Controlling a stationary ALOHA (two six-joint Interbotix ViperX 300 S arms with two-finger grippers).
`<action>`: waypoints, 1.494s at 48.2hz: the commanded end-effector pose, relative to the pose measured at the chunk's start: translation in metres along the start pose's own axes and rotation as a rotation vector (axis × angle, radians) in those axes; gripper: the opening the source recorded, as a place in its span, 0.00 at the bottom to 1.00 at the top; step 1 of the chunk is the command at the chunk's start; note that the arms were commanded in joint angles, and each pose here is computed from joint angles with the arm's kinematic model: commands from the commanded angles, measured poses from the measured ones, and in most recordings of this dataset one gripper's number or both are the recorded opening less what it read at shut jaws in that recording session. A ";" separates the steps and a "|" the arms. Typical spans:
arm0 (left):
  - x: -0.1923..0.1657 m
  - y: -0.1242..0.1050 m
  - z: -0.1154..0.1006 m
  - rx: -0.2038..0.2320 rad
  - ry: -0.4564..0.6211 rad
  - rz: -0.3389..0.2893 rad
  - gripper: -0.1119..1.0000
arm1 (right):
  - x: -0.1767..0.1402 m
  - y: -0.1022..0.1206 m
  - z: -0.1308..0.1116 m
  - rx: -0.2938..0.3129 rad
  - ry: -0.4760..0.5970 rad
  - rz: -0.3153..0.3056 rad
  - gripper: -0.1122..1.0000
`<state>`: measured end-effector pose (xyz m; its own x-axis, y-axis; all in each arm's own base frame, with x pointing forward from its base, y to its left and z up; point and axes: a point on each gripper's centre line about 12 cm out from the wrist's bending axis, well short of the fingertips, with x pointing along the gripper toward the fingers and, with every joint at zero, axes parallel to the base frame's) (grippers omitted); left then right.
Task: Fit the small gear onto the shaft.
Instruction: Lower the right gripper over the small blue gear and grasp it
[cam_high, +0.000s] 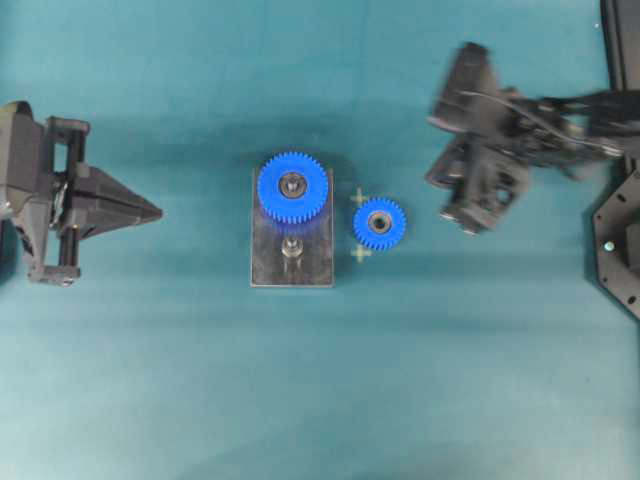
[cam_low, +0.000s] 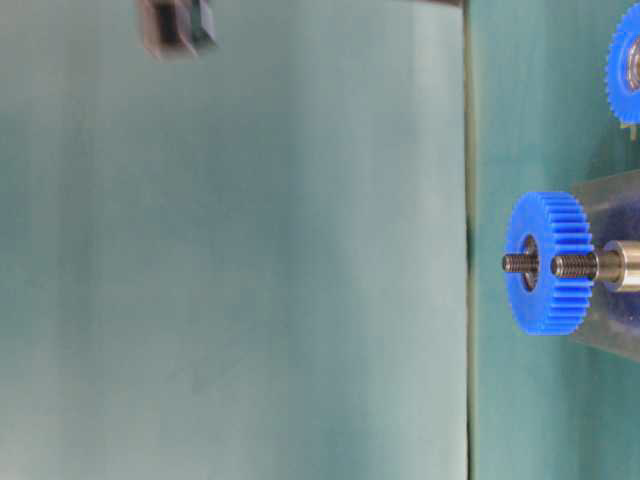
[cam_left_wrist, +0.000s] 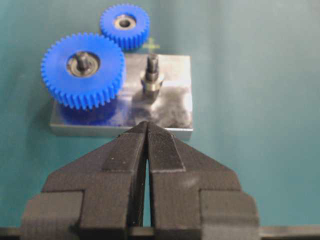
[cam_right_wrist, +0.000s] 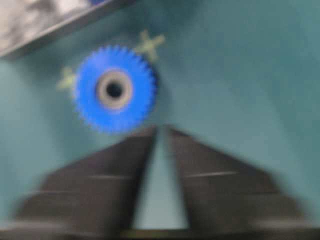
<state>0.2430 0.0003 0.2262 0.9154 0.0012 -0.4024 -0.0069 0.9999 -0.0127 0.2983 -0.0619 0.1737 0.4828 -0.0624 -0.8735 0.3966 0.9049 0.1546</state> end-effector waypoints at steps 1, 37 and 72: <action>0.000 -0.003 0.011 0.006 -0.034 -0.011 0.10 | 0.011 0.002 0.016 0.006 0.007 -0.004 0.54; 0.001 -0.005 0.011 0.009 -0.032 -0.019 0.10 | 0.070 0.011 0.020 -0.025 0.266 -0.042 0.89; 0.001 -0.005 0.008 0.006 -0.027 -0.019 0.10 | 0.088 0.012 0.014 -0.026 0.363 -0.059 0.88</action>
<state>0.2439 -0.0041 0.2260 0.9153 -0.0157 -0.4024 0.0109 0.9998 -0.0142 0.3534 -0.0622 0.0988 0.1386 0.0367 -0.9897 0.3997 0.9122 0.0898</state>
